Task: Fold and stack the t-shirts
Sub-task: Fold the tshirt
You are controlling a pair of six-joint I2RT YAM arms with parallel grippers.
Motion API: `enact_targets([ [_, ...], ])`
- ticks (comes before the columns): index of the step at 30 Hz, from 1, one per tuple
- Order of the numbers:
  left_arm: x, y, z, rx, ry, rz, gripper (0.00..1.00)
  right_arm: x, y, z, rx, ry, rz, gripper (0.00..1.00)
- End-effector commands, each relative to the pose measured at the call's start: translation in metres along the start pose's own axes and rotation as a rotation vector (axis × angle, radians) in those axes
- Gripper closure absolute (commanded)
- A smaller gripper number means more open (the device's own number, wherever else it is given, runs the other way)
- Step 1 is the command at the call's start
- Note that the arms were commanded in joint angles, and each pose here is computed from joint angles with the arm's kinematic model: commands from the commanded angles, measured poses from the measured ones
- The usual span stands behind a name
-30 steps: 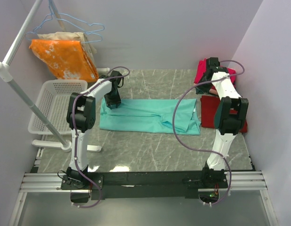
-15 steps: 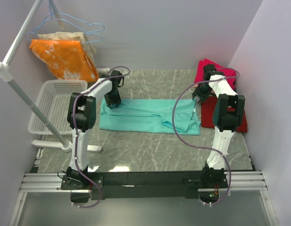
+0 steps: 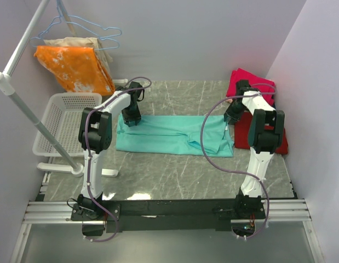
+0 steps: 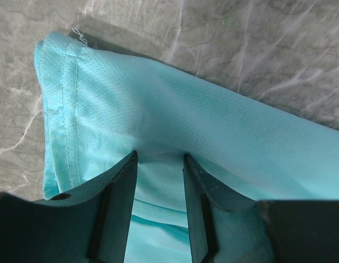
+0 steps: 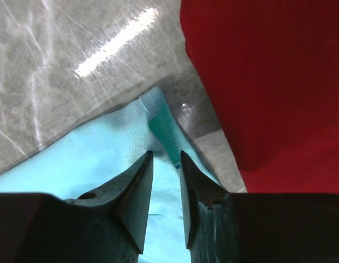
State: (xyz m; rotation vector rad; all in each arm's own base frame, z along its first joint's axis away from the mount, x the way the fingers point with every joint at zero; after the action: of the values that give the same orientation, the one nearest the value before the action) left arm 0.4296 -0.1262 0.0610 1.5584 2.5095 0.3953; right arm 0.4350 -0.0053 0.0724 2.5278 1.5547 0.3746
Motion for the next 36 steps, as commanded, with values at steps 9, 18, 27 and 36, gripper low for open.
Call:
enact_targets([
  [9,0.006,0.007,0.003,-0.009,0.018,0.002,0.55,0.008,0.009,0.005,-0.014,0.062,-0.007,0.73],
  [18,0.006,0.008,0.000,-0.014,0.014,-0.002,0.55,0.005,0.006,0.012,0.026,0.044,-0.025,0.85],
  [27,0.009,0.008,0.001,-0.017,0.029,-0.008,0.55,0.008,0.020,-0.014,-0.062,0.045,-0.012,1.00],
  [36,0.011,0.007,0.002,-0.015,0.038,-0.009,0.55,0.026,0.052,-0.065,-0.216,0.132,0.004,1.00],
])
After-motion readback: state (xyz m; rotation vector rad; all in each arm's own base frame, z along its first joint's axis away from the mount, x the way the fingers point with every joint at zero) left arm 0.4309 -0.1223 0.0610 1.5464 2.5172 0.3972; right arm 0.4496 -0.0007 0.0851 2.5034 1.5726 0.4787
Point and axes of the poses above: each gripper's point midway between its finger pads, its own z axis out along the fingers, its own x axis along the line the jaws close on, y = z × x, the point moved 4 cm from there along -z, back along the fingers, and after that the axes turned 9 degrees about -z, right-handed, at the moved point
